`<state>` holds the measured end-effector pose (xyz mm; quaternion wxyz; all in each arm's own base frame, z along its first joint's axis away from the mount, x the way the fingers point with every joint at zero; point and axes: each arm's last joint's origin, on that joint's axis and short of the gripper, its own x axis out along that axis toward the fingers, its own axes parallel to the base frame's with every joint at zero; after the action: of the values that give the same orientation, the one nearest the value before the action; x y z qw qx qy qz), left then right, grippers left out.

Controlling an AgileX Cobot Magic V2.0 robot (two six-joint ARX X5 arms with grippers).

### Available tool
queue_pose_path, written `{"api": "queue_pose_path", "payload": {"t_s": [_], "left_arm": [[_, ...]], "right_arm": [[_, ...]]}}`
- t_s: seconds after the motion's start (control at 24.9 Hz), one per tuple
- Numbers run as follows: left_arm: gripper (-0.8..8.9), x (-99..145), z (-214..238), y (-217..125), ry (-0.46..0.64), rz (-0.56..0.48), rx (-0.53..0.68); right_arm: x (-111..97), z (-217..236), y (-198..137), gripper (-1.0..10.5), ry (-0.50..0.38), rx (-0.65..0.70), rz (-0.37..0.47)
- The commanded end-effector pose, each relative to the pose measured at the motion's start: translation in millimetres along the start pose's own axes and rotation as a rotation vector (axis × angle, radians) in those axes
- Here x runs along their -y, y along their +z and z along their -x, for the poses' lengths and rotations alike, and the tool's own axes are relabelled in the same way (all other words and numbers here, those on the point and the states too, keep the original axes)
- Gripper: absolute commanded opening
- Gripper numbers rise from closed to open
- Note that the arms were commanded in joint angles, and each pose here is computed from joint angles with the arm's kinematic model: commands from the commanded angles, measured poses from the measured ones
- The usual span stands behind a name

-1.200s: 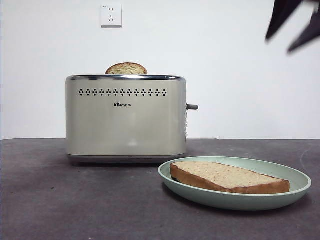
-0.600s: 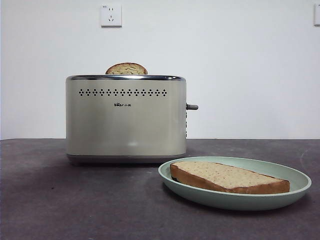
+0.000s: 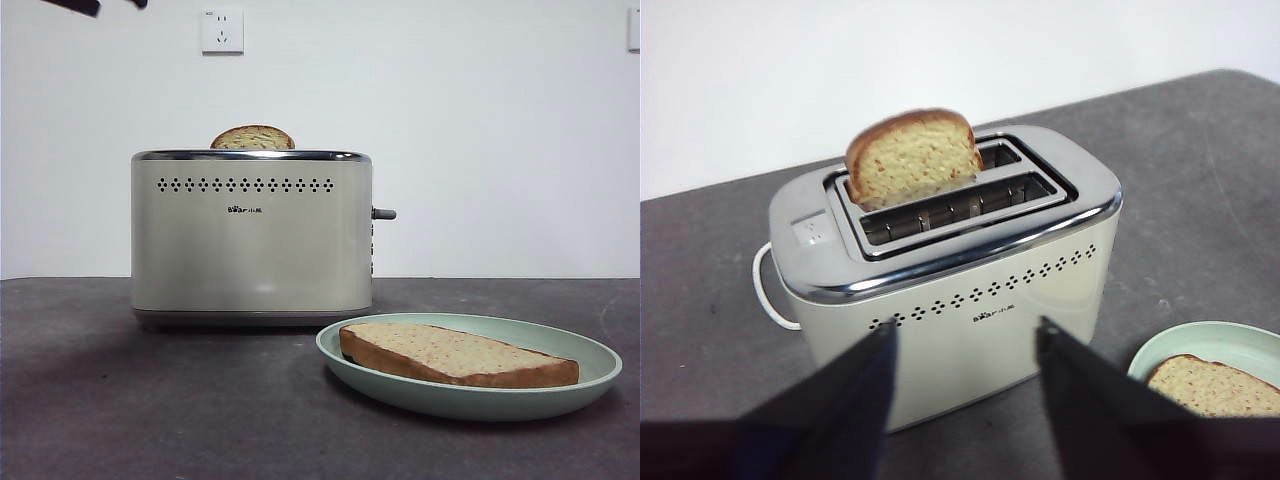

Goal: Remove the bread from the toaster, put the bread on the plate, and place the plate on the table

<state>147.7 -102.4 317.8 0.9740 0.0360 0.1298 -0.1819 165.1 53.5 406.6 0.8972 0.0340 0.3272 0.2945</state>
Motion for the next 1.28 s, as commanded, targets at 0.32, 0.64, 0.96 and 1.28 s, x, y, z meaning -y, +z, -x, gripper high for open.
{"api": "queue_pose_path", "payload": {"t_s": [0.32, 0.64, 0.96, 1.28], "left_arm": [[-0.08, 2, 1, 5, -0.045, 0.019, 0.051], [-0.04, 1, 1, -3, -0.041, -0.005, -0.027], [-0.04, 1, 1, -3, -0.041, -0.006, -0.032], [-0.04, -9, 9, -4, 0.005, -0.013, -0.040]], "right_arm": [[2, -7, 0, 0.0, 0.000, -0.018, -0.009], [2, -7, 1, 0.0, -0.005, -0.014, -0.054], [3, -7, 1, 0.0, -0.006, -0.014, -0.054], [3, -7, 1, 0.0, -0.006, -0.014, -0.054]]}}
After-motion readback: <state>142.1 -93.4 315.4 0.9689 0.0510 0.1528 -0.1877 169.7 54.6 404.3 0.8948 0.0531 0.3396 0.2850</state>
